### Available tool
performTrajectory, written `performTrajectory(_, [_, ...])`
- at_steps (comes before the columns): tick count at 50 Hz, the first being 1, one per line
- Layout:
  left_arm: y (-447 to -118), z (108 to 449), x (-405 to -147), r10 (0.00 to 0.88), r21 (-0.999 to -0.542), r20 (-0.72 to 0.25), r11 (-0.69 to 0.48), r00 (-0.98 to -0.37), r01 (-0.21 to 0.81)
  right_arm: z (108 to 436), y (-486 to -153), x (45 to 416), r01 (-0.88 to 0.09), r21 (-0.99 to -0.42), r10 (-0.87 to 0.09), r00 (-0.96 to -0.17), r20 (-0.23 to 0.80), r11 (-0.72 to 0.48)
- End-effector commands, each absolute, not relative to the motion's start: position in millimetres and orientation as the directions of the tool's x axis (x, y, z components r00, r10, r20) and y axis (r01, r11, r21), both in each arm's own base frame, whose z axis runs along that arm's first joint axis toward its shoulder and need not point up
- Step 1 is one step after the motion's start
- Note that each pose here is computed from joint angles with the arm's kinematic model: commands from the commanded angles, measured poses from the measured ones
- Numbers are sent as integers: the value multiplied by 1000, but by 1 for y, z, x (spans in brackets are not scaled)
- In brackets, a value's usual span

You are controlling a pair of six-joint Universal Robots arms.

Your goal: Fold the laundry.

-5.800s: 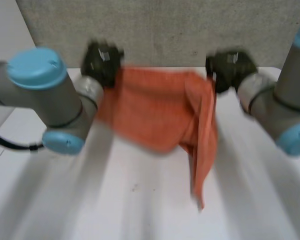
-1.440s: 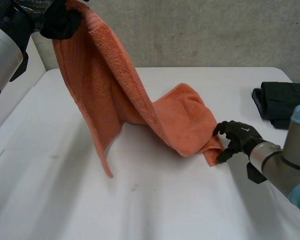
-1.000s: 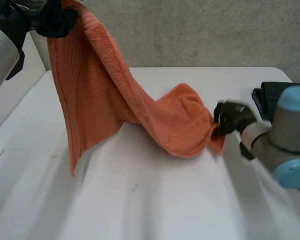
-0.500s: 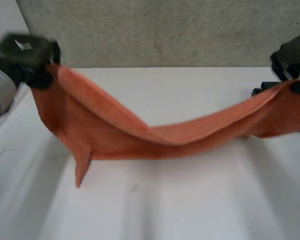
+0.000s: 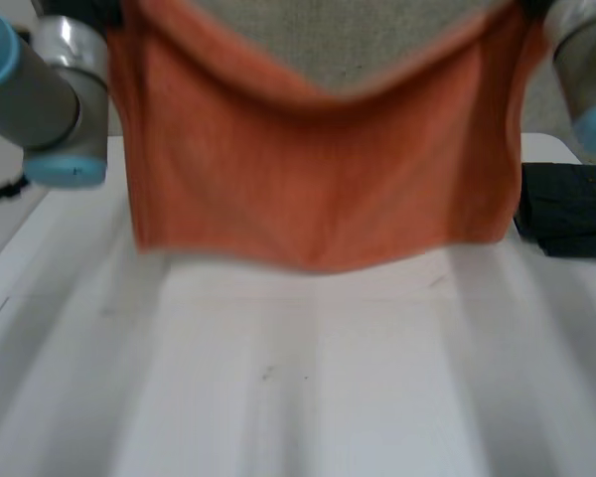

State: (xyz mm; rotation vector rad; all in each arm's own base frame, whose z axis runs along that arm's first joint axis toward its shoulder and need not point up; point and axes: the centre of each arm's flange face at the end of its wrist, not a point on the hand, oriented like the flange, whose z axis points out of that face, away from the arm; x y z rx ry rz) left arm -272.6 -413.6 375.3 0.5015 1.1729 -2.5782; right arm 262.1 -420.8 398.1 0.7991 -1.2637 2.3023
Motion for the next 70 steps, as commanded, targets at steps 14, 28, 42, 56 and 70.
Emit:
performTrajectory(14, [-418,285,-255,49,-815,-374,-493,-926,304,315,-417,284,-572,-705,-130,-731,670,-419])
performTrajectory(28, [-389,122,-256,279,-873,-487,-179,-828,453,154,-402,283,-705,-706,-485,-593,642,-73])
performTrajectory(42, [-280,178,-187,376,-682,-660,61,-650,728,224,-283,234,-826,-562,-648,-443,619,28])
performTrajectory(56, [-253,210,-202,474,-696,-634,-7,-610,718,224,-295,224,-709,-706,-502,-607,616,-9])
performTrajectory(70, [-301,202,-236,416,-840,-523,-106,-744,531,190,-302,244,-474,-869,-532,-777,338,140])
